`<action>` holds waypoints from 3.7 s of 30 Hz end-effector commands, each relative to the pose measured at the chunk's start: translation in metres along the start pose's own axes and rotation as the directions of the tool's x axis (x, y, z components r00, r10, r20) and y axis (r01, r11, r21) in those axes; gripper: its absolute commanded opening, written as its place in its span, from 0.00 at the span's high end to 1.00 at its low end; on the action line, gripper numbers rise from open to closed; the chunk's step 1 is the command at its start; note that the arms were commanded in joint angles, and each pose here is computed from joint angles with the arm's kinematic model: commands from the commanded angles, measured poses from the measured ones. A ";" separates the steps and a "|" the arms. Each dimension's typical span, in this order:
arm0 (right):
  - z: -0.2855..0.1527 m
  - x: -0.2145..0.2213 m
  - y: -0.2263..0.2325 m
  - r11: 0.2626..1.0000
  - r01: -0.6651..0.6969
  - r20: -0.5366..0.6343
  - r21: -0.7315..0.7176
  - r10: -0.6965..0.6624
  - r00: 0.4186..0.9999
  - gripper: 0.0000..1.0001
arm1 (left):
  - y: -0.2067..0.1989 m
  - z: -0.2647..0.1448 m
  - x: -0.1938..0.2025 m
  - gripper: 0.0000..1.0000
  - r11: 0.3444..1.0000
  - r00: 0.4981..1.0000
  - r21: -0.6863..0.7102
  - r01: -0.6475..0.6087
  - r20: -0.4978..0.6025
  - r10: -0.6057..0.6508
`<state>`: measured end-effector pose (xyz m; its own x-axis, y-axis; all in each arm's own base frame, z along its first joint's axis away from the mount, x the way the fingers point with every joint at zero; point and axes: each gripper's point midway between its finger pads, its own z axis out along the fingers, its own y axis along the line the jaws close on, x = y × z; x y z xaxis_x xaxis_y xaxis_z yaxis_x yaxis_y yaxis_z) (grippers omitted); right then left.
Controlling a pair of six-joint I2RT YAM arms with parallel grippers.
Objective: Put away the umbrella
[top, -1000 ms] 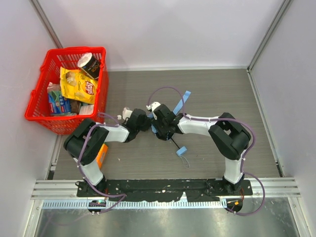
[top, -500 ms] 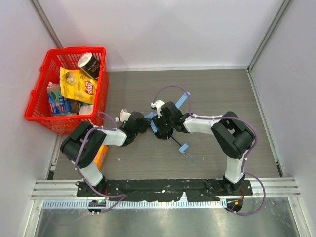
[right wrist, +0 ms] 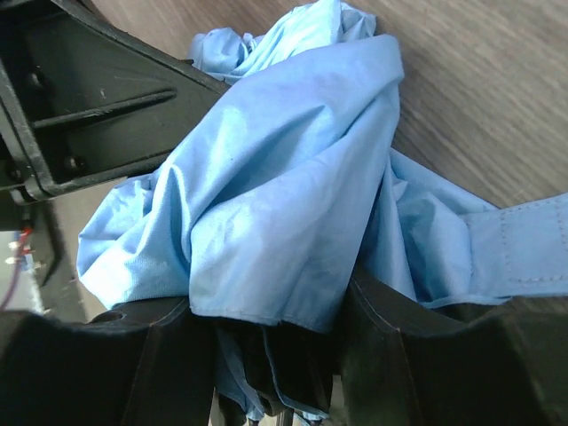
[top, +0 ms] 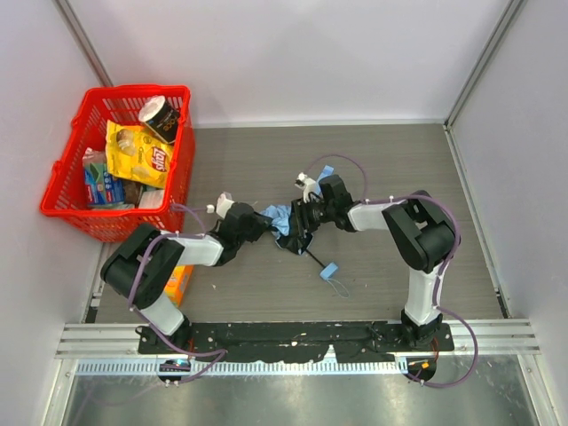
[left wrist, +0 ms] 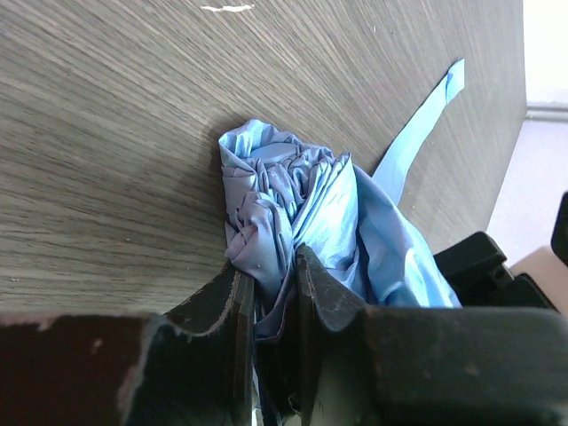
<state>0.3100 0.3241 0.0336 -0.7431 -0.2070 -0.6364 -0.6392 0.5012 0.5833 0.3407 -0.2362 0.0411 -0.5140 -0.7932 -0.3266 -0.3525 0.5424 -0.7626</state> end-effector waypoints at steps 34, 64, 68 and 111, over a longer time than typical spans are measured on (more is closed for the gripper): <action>-0.008 0.085 -0.048 0.905 0.133 -0.287 0.405 -0.012 0.958 0.99 | -0.014 -0.022 -0.026 0.00 0.894 0.945 -0.444 -0.060 -0.315 -0.093; -0.009 0.084 -0.049 0.902 0.147 -0.297 0.407 -0.021 0.955 0.99 | -0.021 -0.020 0.038 0.28 0.983 0.896 -0.150 -0.109 -0.442 0.032; -0.008 0.084 -0.047 0.908 0.144 -0.300 0.394 -0.021 0.954 0.99 | 0.005 -0.019 0.043 0.46 0.980 0.901 -0.149 -0.134 -0.431 0.057; -0.067 -0.087 0.010 0.908 -0.239 0.196 0.345 0.180 0.964 0.40 | 0.117 0.008 0.055 1.00 0.953 0.931 -0.241 -0.182 -0.353 0.089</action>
<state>0.3120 0.2752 0.1015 -0.8319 -0.0956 -0.5467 -0.4089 0.7717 0.4872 0.3370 -0.2815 0.0370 -0.7595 -0.6272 -0.1726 -0.2055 0.4831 -0.8511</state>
